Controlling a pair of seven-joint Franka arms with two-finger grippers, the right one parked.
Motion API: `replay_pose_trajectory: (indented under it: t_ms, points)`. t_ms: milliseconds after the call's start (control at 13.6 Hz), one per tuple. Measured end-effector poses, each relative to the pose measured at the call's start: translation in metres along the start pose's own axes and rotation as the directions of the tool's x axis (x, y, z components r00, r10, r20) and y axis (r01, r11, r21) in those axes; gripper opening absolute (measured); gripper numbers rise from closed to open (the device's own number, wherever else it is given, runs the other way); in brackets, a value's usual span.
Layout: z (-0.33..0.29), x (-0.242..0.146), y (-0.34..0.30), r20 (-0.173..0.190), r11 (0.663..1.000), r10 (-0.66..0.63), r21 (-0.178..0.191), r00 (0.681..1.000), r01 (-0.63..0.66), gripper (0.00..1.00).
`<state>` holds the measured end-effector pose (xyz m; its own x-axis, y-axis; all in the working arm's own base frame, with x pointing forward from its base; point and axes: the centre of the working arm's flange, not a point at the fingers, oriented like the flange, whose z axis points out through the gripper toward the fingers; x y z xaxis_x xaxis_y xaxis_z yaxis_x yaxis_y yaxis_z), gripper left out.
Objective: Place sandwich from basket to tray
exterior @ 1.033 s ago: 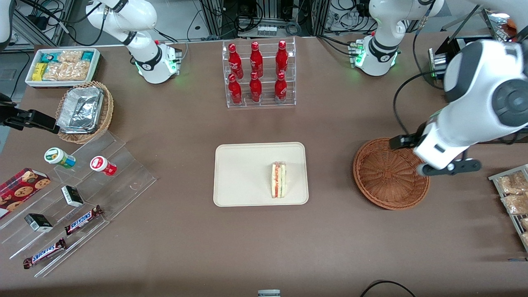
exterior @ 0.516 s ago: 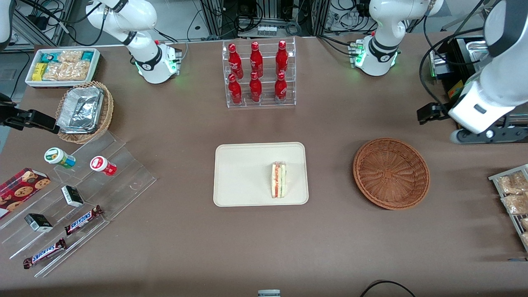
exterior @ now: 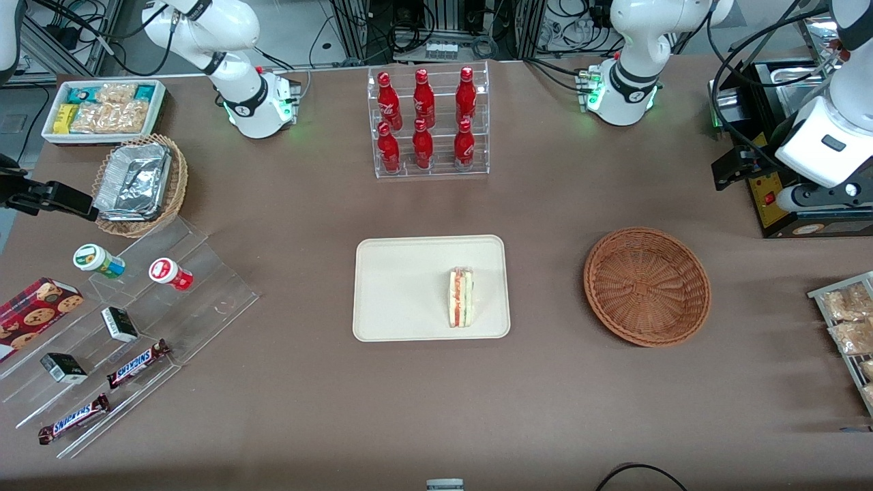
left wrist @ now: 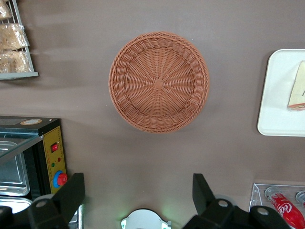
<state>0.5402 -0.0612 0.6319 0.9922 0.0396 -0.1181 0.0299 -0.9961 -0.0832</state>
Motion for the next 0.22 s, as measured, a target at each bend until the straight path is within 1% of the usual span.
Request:
replay_pose_trajectory:
  t_ms: [221]
  points:
    - [0.005,-0.008,-0.019,0.013,1.0,-0.026,0.004,1.0,0.026,1.0]
